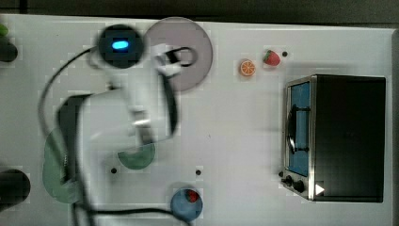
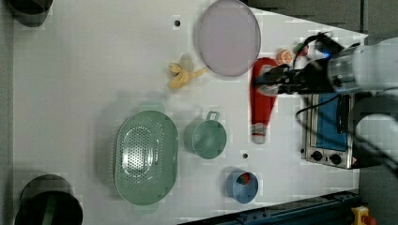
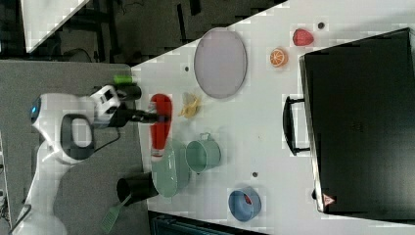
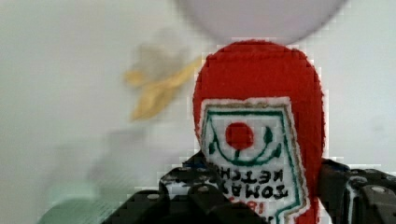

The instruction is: Pick ketchup from strainer and place it on the table

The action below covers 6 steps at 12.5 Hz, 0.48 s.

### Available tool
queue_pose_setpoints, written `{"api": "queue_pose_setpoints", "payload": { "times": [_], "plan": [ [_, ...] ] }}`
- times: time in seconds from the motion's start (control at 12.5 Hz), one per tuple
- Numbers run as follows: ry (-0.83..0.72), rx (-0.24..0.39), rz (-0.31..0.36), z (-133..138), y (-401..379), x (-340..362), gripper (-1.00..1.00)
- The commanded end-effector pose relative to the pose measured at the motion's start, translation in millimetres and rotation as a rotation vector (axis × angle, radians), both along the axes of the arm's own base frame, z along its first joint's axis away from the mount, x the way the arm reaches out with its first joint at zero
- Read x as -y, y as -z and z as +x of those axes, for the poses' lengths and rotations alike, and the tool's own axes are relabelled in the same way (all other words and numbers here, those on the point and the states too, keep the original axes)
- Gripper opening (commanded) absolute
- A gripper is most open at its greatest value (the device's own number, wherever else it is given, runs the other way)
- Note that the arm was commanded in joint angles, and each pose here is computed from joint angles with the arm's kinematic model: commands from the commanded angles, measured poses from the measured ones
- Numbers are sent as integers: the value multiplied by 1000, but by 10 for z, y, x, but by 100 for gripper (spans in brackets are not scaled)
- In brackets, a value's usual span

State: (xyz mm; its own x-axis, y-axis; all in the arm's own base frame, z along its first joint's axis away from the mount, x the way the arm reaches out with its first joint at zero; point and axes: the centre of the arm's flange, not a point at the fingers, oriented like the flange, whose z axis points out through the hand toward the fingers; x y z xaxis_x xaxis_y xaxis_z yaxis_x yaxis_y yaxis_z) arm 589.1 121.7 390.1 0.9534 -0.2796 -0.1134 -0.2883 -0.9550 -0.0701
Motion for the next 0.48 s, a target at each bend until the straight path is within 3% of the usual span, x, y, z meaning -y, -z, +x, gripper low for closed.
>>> {"api": "queue_pose_setpoints", "payload": {
  "times": [0.08, 0.32, 0.48],
  "plan": [
    [6, 20, -7, 160, -8, 1058, 18],
    [91, -30, -23, 42, 342, 1640, 18],
    [120, -31, -28, -66, 603, 1778, 18]
  ]
}}
